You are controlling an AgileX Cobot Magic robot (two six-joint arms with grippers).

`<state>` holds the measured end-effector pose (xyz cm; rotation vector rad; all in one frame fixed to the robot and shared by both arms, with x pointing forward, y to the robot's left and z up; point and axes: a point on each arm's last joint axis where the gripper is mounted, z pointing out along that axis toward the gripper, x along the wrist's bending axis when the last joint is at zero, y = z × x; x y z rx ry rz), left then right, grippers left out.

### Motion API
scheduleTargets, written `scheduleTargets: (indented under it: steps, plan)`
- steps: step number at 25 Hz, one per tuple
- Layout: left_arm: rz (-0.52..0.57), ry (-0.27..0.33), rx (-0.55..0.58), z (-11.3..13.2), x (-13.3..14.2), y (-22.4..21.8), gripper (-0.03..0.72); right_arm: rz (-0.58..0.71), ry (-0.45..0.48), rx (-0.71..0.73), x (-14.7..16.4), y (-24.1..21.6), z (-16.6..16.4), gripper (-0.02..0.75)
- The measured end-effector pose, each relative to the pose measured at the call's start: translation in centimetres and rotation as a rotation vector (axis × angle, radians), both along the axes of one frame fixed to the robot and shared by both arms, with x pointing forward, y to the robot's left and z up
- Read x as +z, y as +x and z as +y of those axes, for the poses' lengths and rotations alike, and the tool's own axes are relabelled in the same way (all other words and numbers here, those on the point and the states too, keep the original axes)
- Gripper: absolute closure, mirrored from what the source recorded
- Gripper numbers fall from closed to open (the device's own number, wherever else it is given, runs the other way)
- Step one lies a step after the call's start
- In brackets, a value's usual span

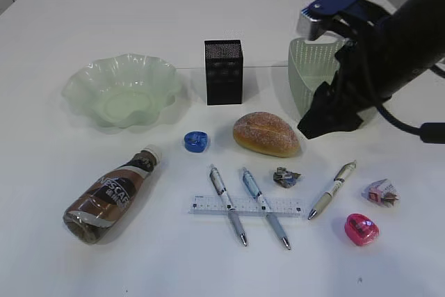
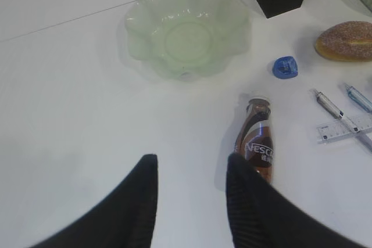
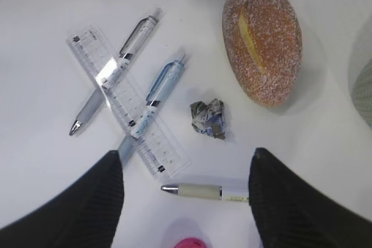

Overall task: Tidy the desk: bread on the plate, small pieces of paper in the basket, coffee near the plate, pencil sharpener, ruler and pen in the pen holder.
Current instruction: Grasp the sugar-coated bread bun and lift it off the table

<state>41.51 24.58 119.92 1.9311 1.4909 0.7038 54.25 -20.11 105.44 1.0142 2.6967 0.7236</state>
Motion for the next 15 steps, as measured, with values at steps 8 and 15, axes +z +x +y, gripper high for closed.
scheduleTargets:
  steps: [8, 15]
  plan:
    - [0.003, 0.001, 0.002, 0.0, 0.0, 0.0, 0.413, -0.009, 0.0, -0.036, -4.7, 3.5, 0.6, 0.21]
    - [0.006, -0.003, -0.001, -0.2, -0.2, 0.4, 0.413, -0.037, 0.001, -0.054, -5.3, 4.8, 0.8, 0.21]
